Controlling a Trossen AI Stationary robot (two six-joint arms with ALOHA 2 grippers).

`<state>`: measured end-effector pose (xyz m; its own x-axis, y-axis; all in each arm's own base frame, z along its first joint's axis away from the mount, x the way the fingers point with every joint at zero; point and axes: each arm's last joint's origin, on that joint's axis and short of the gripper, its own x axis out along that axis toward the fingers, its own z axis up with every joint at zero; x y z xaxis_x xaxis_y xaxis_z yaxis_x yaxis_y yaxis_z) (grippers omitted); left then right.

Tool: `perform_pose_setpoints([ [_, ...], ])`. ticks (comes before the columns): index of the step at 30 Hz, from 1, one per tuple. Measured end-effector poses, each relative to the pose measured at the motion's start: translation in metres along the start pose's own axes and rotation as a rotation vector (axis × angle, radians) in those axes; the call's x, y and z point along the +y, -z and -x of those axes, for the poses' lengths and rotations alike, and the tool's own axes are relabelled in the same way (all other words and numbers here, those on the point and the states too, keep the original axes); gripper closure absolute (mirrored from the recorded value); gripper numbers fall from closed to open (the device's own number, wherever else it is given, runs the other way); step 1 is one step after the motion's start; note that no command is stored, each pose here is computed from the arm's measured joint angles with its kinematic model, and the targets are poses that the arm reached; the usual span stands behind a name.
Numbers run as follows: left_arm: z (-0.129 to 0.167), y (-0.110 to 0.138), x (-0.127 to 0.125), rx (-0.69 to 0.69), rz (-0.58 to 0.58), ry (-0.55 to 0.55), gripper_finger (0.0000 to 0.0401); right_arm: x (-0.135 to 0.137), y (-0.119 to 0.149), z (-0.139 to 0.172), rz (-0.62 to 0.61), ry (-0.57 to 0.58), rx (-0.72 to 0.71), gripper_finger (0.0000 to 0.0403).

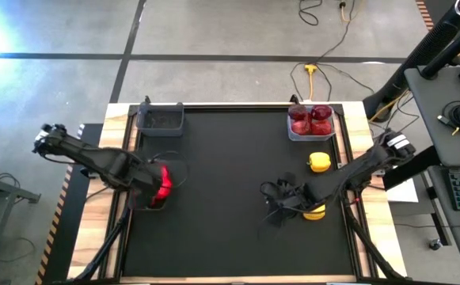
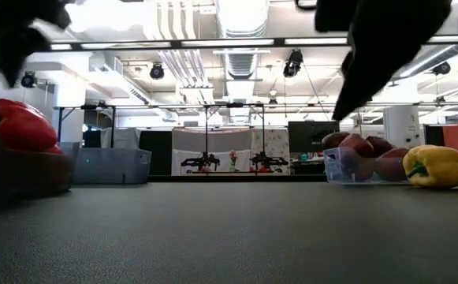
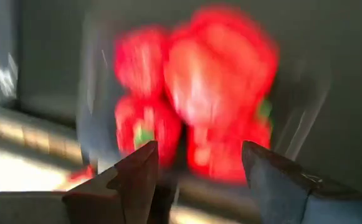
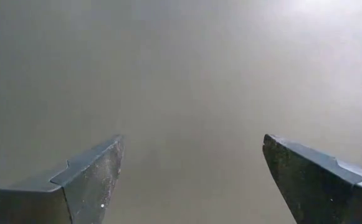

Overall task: Sort produce into baskets
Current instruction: Put the bottom yellow bell pepper into the top black bin

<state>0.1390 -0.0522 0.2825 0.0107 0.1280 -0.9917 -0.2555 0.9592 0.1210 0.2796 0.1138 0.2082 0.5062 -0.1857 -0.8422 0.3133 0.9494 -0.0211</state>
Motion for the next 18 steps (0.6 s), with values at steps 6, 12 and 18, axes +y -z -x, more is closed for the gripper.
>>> perform_pose_setpoints([
  [6, 0.037, -0.023, -0.003, -0.498, -0.049, 0.045, 0.0194, -0.021, 0.008, 0.037, -0.048, 0.057, 0.095, 0.0029],
  [12, 0.071, -0.059, -0.022, -1.083, -0.168, 0.097, 0.0195, -0.025, 0.033, 0.057, 0.034, -0.052, 0.371, 0.0029],
  [18, 0.065, -0.089, -0.045, -1.497, -0.207, 0.088, 0.0195, -0.017, 0.056, 0.053, 0.238, -0.038, 0.484, 0.005],
])
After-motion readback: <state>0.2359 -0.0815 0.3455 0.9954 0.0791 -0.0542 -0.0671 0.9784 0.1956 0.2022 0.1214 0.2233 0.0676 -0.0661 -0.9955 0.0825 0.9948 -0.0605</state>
